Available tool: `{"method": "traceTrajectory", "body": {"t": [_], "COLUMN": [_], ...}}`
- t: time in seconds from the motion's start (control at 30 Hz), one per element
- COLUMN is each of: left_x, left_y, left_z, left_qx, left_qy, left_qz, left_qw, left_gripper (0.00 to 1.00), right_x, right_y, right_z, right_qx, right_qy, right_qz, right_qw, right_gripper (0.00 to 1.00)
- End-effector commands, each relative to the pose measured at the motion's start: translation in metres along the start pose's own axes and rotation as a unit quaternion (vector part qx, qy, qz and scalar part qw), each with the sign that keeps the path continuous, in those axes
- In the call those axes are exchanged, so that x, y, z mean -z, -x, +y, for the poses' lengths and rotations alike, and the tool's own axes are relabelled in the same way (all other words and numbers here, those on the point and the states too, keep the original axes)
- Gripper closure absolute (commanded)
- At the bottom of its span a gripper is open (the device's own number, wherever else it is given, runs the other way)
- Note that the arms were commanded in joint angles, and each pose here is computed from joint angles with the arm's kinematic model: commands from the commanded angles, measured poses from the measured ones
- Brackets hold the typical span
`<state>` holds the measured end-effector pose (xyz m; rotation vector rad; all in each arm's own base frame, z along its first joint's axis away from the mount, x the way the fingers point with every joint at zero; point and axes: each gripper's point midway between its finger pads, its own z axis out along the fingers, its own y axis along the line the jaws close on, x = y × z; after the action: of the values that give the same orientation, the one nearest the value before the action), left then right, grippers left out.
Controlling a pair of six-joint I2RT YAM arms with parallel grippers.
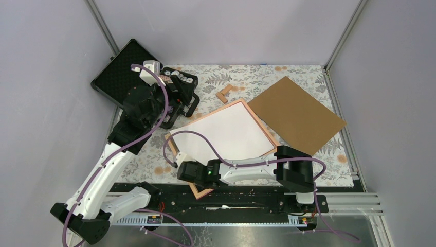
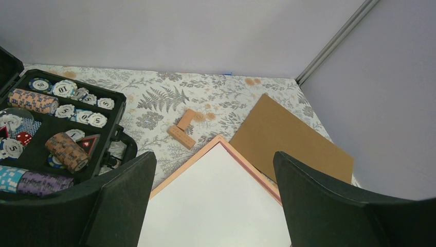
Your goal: Put the photo into the frame
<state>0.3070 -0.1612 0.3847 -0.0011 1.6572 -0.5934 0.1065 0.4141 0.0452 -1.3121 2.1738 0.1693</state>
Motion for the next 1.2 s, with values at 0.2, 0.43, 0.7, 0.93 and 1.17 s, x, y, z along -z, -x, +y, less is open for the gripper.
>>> {"method": "traceTrajectory", "body": {"t": [0.2, 0.43, 0.7, 0.93, 1.17], "left_x": [-0.001, -0.001, 0.000, 0.002, 0.004], "left_y": [0.013, 0.012, 0.015, 0.017, 0.019], "left_z": [-0.007, -0.007, -0.008, -0.007, -0.010], "left_qx": [0.007, 0.007, 0.006, 0.003, 0.006], "left_qy": [-0.015, -0.015, -0.017, -0.015, -0.019], "left_qz": [-0.021, -0.019, -0.022, -0.026, -0.027], "left_qw": [1.000, 1.000, 1.000, 1.000, 0.999], "left_gripper": [0.11, 0.11, 0.11, 0.11, 0.11], "right_x": [0.011, 0.009, 0.016, 0.060, 0.100], "right_y": [0.004, -0.003, 0.009, 0.031, 0.038], "right_z": [-0.013, -0.019, -0.019, -0.030, -0.038], "right_qx": [0.014, 0.028, 0.015, -0.008, -0.075], "right_qy": [-0.031, -0.046, -0.050, -0.059, -0.015], "right_qz": [-0.015, -0.006, -0.004, -0.029, -0.117], "right_qw": [0.999, 0.999, 0.999, 0.998, 0.990], "right_gripper": [1.00, 1.00, 0.65, 0.20, 0.05]}}
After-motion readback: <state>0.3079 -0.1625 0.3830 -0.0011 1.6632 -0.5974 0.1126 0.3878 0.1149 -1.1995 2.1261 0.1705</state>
